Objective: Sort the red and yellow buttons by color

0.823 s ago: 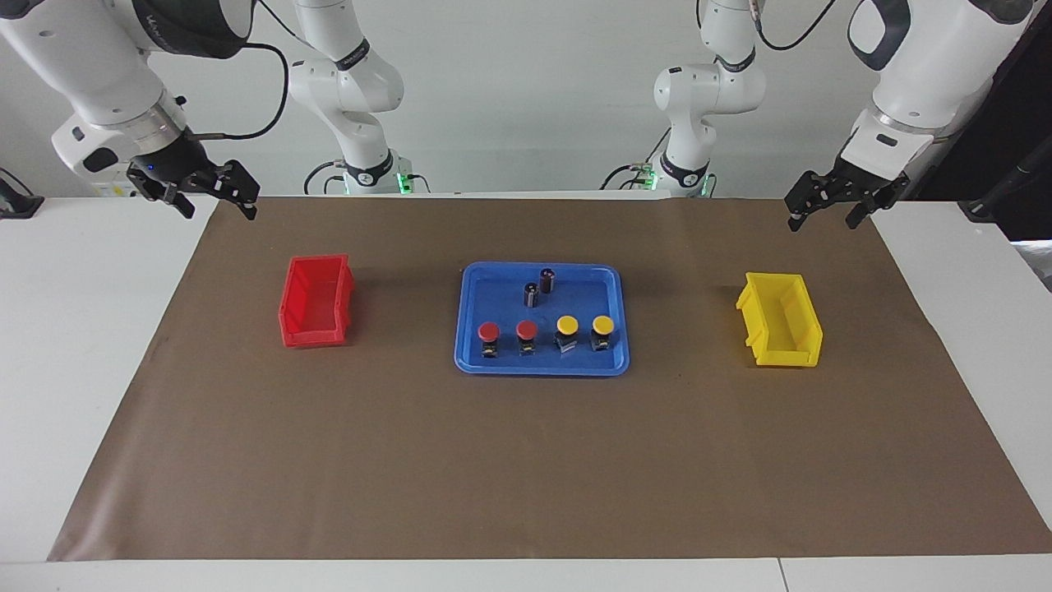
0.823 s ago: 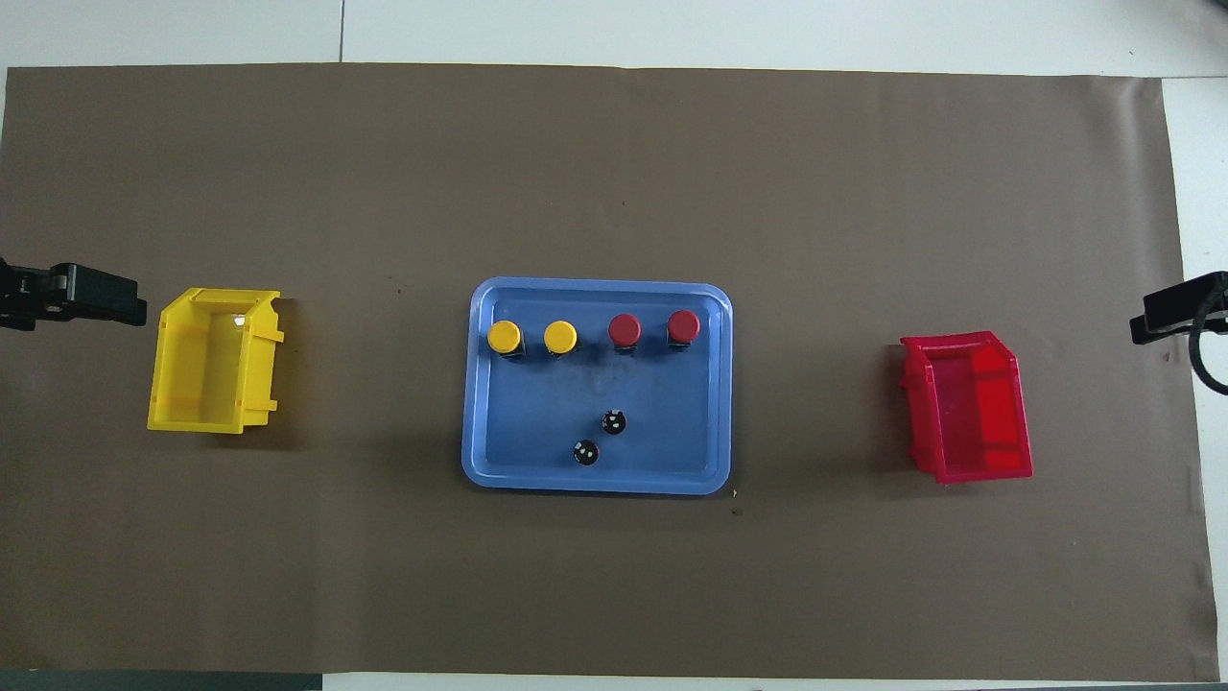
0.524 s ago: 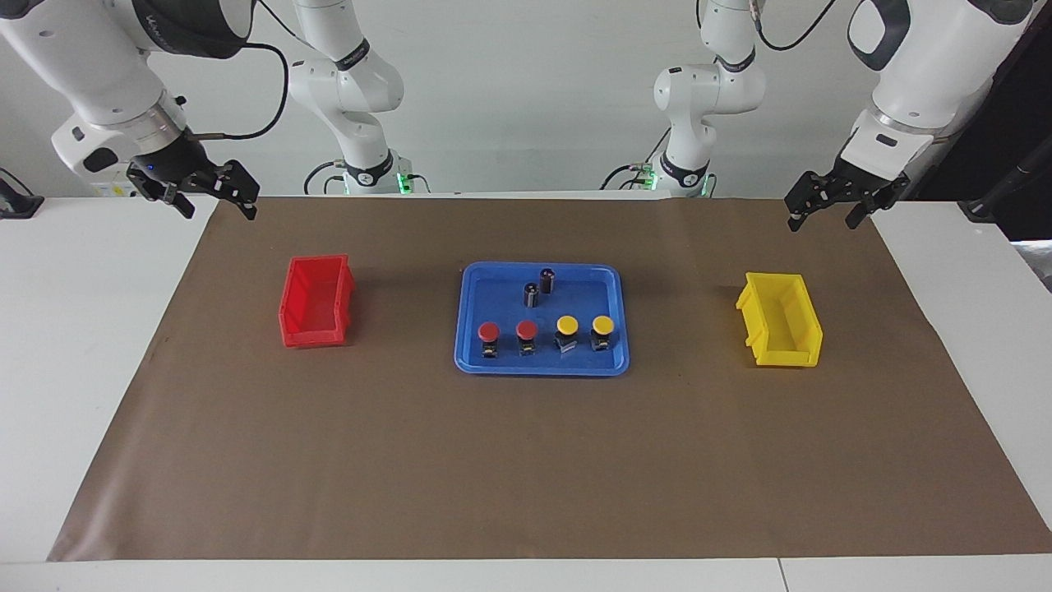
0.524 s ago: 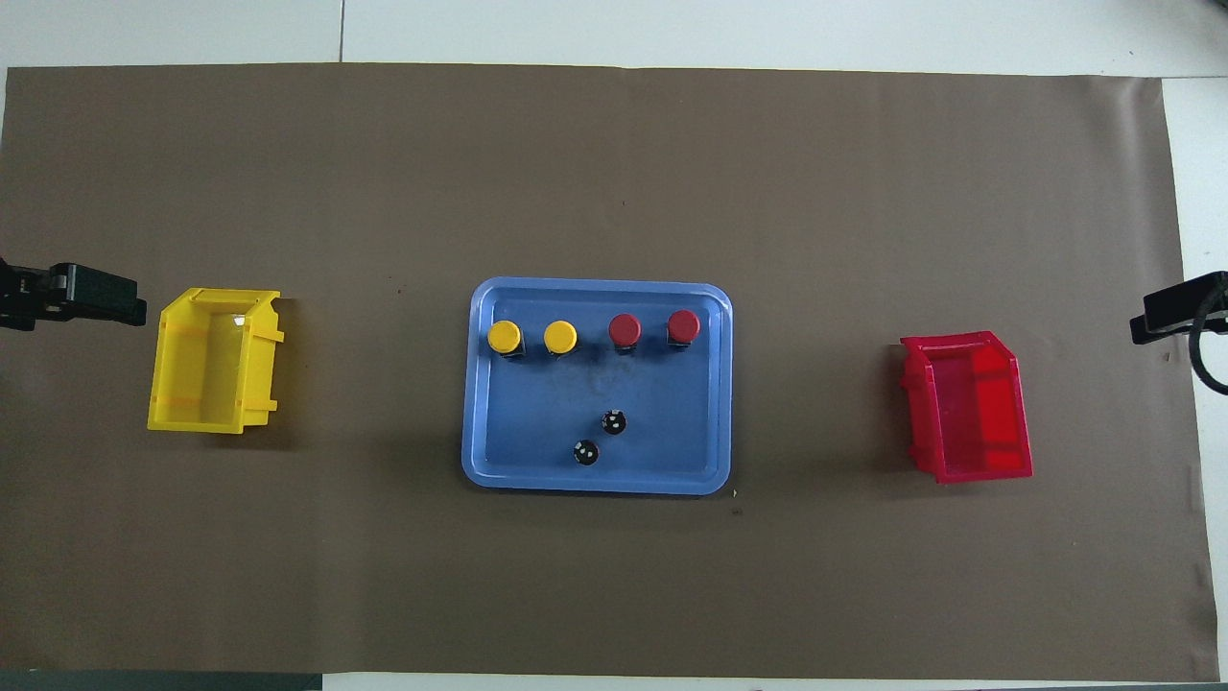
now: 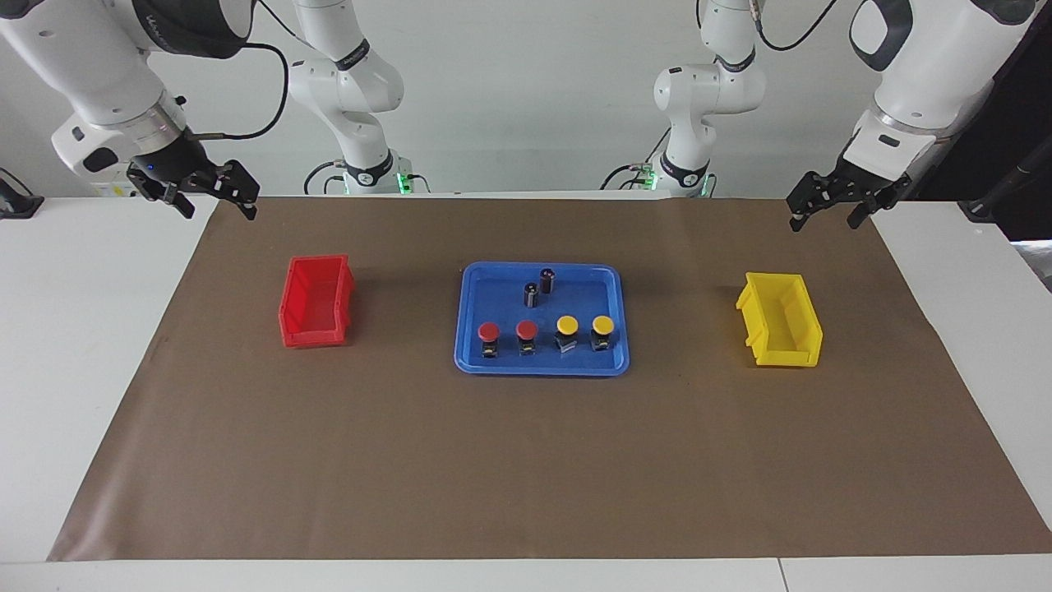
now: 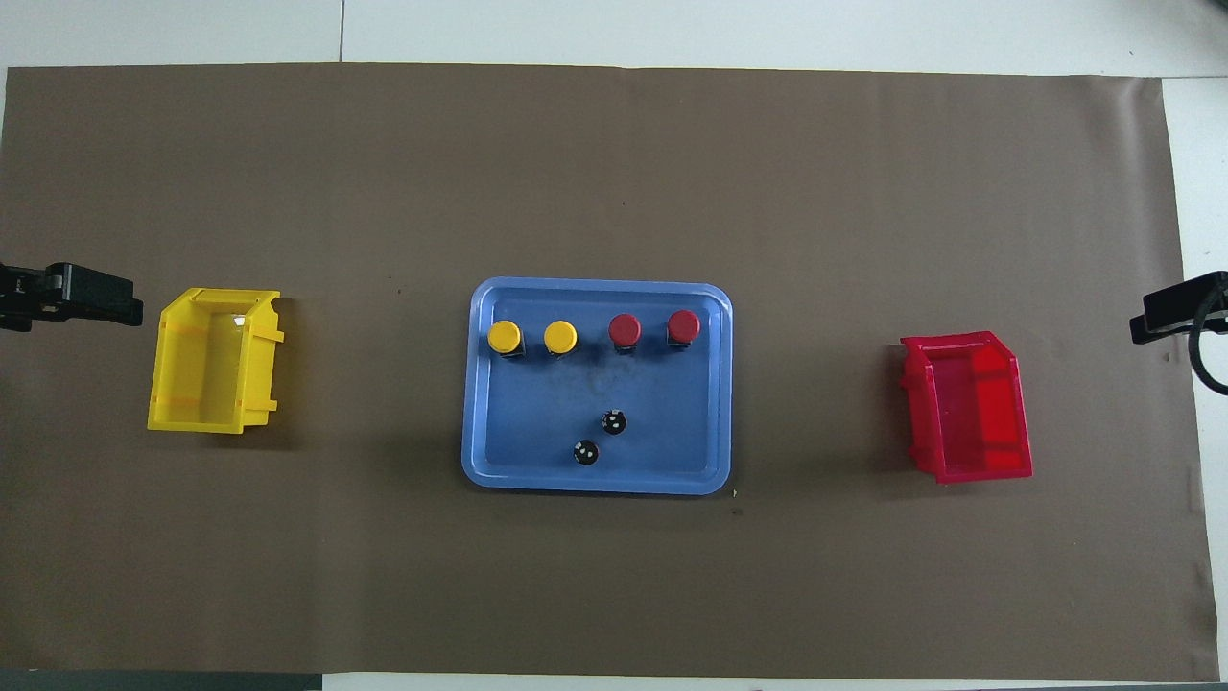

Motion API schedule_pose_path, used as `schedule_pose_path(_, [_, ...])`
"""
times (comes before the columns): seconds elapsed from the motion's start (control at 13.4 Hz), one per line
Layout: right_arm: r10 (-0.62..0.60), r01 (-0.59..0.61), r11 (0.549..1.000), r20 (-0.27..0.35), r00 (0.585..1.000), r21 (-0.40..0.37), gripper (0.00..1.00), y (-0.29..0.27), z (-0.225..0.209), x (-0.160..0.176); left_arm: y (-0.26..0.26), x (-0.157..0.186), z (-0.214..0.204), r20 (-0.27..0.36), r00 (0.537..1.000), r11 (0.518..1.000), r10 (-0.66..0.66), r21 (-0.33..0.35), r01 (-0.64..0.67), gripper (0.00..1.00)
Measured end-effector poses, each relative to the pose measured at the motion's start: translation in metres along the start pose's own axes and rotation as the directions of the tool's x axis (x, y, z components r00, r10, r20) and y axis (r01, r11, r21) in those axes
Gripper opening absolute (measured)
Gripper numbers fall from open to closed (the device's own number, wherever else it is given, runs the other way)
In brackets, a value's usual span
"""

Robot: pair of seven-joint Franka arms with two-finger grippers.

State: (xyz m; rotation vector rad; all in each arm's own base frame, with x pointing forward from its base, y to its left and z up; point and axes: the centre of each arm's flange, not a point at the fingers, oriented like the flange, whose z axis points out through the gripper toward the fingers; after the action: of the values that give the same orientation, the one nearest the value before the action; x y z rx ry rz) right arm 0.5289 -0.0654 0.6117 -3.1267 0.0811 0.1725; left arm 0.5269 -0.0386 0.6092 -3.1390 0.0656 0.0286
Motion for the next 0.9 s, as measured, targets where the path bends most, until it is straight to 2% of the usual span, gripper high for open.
schedule_pose_path(0.37, [-0.03, 0.029, 1.0, -0.031, 0.999, -0.012, 1.0, -0.052, -0.018, 0.009, -0.002, -0.001, 0.001, 0.009, 1.0, 1.0, -0.004, 0.0, 0.004, 1.0])
schedule_pose_path(0.67, [-0.051, 0.051, 0.998, -0.015, 0.999, -0.024, 1.0, -0.109, -0.016, 0.041, 0.003, -0.001, 0.001, 0.01, 1.0, 1.0, 0.005, 0.001, -0.005, 1.0])
schedule_pose_path(0.9, [-0.038, 0.037, 0.999, -0.021, 0.999, -0.033, 1.0, -0.179, -0.001, 0.062, 0.005, -0.001, 0.001, 0.01, 1.0, 1.0, 0.01, 0.002, -0.01, 1.0])
